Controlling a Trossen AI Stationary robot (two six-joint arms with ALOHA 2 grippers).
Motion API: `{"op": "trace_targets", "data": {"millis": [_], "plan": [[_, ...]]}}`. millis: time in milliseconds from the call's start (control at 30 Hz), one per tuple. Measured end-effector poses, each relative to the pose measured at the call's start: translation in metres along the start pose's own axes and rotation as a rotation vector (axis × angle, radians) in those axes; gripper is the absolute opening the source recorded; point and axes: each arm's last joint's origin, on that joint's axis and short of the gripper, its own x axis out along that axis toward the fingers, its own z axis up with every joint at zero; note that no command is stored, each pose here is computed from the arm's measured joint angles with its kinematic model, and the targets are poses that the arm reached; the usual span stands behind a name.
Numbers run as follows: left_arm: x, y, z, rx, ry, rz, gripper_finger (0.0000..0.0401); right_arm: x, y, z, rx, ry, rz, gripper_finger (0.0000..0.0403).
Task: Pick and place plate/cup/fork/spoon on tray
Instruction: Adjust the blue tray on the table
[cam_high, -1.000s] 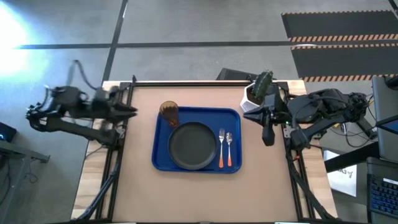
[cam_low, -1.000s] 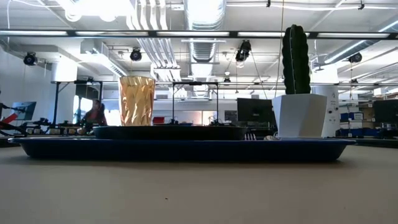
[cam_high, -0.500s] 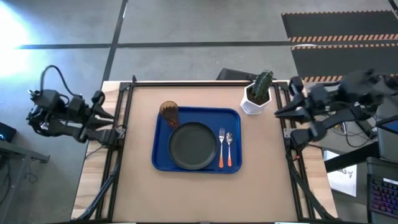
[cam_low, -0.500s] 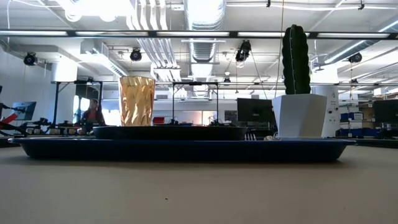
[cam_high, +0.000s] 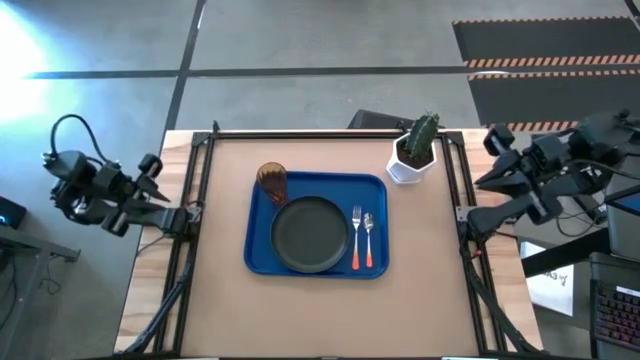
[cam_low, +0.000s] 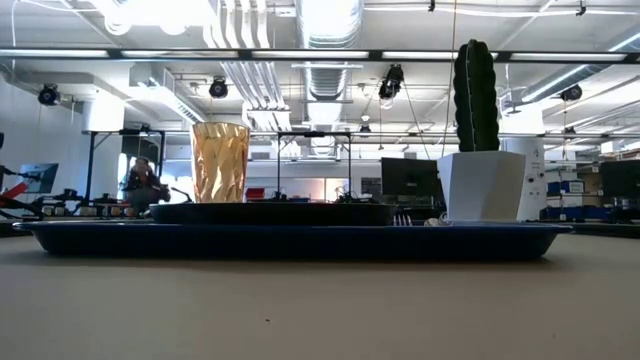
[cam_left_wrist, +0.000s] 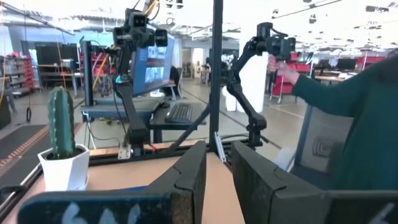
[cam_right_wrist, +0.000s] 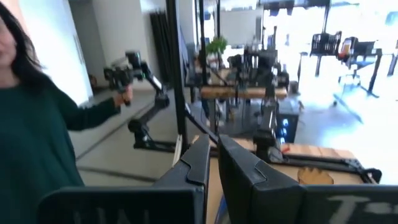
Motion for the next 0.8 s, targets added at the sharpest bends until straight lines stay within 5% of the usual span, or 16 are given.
{"op": "trace_targets", "data": {"millis": [300, 800], "plan": [[0.005, 0.002, -0.025, -0.037, -0.003, 0.000, 0.0058, -0.008, -0.005, -0.068, 0.155, -0.074, -0.050, 0.0022], [0.008, 0.003, -0.039, -0.051, -0.004, 0.002, 0.0058, 0.000, -0.011, -0.175, 0.180, -0.276, -0.011, 0.0022]]}}
